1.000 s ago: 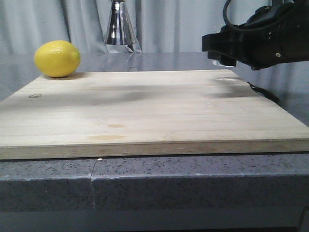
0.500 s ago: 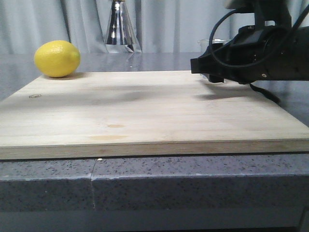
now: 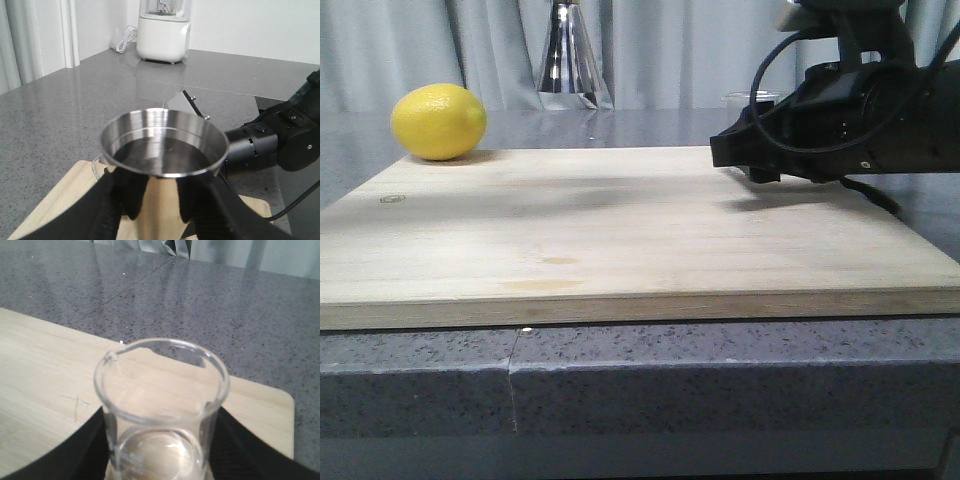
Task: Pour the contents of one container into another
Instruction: 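Tilt the beaker upright and lower it toward the board, right gripper, then release the beaker on the board and raise the right gripper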
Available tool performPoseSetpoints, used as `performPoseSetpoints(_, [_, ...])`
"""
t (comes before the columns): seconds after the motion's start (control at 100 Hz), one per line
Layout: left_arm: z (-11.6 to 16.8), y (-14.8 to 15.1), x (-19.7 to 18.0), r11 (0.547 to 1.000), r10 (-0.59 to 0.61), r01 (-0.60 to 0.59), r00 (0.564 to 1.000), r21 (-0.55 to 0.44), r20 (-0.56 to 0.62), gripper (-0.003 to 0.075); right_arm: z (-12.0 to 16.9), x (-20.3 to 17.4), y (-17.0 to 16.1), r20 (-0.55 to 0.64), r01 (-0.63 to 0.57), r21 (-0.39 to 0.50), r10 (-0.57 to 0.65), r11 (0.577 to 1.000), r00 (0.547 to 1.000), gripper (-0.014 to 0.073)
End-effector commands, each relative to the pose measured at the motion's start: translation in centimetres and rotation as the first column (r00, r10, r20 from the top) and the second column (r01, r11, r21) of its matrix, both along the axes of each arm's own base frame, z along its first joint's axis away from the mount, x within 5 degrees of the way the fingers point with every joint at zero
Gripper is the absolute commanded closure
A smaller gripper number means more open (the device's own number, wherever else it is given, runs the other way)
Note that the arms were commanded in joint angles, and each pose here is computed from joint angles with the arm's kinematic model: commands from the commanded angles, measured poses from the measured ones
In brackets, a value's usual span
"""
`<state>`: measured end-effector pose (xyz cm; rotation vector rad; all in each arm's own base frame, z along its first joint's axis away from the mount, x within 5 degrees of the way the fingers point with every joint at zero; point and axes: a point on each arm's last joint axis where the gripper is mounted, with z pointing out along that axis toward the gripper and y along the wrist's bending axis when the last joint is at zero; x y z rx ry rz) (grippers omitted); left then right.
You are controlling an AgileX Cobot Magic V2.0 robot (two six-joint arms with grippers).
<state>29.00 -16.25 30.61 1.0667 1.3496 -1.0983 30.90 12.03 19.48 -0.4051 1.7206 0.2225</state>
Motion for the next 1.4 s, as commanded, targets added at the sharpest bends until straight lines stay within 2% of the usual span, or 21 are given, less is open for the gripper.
performPoseSetpoints(0.0, [3.3,0.3,-0.8,0.989,-0.014,0.021,0.999,-0.149,0.051,0.0472,2.5,0.2,-0.1,0.124,-0.004,0.040,0.000,0.999,0.992,0.0184])
performPoseSetpoints(0.11, [3.3,0.3,-0.8,0.989,-0.014,0.021,0.999,-0.149,0.051,0.0472,2.4,0.2,-0.1,0.118,-0.004,0.037,0.000,0.999,0.993,0.0080])
performPoseSetpoints(0.18, [3.3,0.3,-0.8,0.989,-0.014,0.021,0.999,-0.149,0.051,0.0472,2.4,0.2,-0.1,0.109,-0.003,0.034,0.000,0.999,0.994,0.0046])
performPoseSetpoints(0.33, [3.3,0.3,-0.8,0.989,-0.014,0.021,0.999,-0.149,0.051,0.0472,3.0,-0.3,-0.3,0.050,0.003,0.029,-0.004,1.000,0.999,0.0043])
performPoseSetpoints(0.47, [3.3,0.3,-0.8,0.989,-0.014,0.021,0.999,-0.149,0.051,0.0472,4.5,-1.9,-1.0,-0.078,0.017,0.005,-0.017,1.000,0.997,0.0043])
performPoseSetpoints(0.6, [3.3,0.3,-0.8,0.989,-0.014,0.021,0.999,-0.149,0.051,0.0472,6.0,-4.3,-2.0,-0.234,0.023,-0.063,-0.037,0.998,0.971,0.0043])
performPoseSetpoints(0.76, [3.3,0.3,-0.8,0.989,-0.014,0.021,0.999,-0.149,0.051,0.0472,8.6,-8.0,-3.4,-0.353,0.040,-0.066,-0.061,0.997,0.934,0.0043])
performPoseSetpoints(1.03, [3.3,0.3,-0.8,0.989,-0.014,0.021,0.999,-0.149,0.051,0.0472,12.1,-12.4,-5.0,-0.303,0.036,-0.054,-0.051,0.998,0.952,0.0043])
performPoseSetpoints(1.39, [3.4,0.3,-0.9,0.987,-0.028,0.036,0.998,-0.157,0.052,0.0472,12.9,-13.4,-5.4,-0.280,0.036,-0.058,-0.051,0.998,0.959,0.0043])
